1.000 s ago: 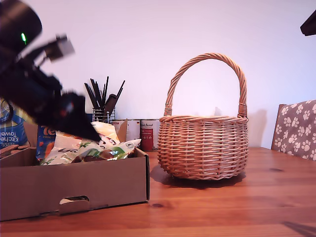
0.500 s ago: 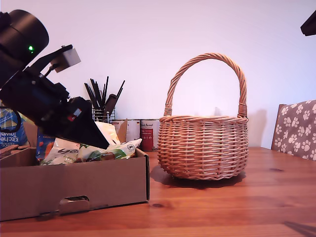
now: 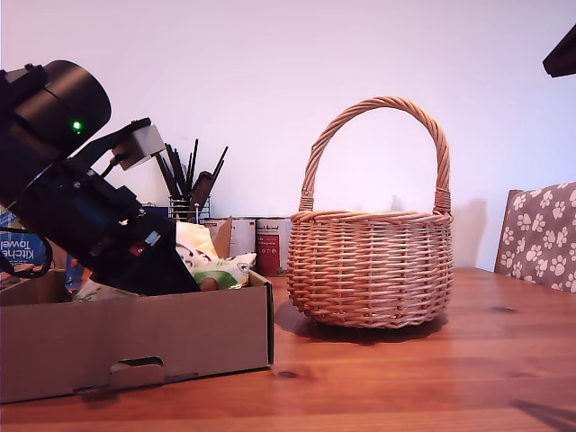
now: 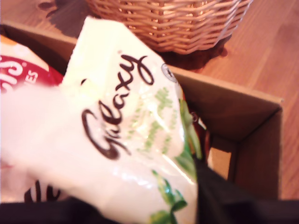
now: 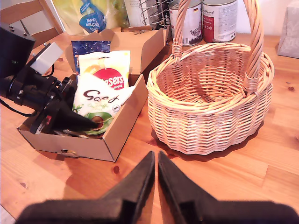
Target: Move the bags of Easter eggs from the cardboard box on the left into the woven basket on the right side.
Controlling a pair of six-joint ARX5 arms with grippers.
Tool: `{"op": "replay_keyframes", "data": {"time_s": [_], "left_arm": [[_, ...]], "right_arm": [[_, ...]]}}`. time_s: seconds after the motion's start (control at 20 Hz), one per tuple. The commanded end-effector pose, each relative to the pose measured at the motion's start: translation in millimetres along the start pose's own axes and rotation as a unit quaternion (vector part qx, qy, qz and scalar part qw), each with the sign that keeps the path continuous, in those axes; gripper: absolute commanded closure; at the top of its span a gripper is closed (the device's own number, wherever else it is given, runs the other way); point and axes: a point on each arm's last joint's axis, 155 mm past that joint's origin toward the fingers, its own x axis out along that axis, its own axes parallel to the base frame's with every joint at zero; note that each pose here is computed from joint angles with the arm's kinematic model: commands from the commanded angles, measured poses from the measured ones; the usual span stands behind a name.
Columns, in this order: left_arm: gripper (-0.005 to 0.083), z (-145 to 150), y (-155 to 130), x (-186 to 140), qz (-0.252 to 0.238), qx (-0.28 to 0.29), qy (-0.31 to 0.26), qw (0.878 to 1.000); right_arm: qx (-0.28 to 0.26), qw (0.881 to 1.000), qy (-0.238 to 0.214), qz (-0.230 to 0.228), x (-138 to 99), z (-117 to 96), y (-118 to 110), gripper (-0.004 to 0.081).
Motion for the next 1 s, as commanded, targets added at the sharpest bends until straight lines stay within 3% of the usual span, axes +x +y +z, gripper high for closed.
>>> {"op": "replay_keyframes", "data": {"time_s": [0.0,0.35,0.5,0.7,0.95], "left_arm": [[0.0752,15,3,-2,0.004,0.004,-0.014,1.000],[0.0752,97,-1,-52,0.014,0.024,-0.079,0.996],[0.0752,137,-21,-67,-0.020,0.012,-0.132,0.991],[0.0752,171,-52,-49,-0.048,0.029,-0.190,0.980],[0.0751,197,-56,-11,-0.026,0.031,-0.199,0.979]], "right_arm": [[-0.004,1.000,-0.008,0.002,-2,8,2,0.0783],[-0.004,1.000,-0.008,0.002,-2,8,2,0.0783],[-0.004,1.000,-0.008,0.002,-2,8,2,0.0783],[-0.004,1.000,-0.008,0.002,-2,8,2,0.0783],[-0.004,1.000,-0.009,0.002,-2,8,2,0.0783]]}}
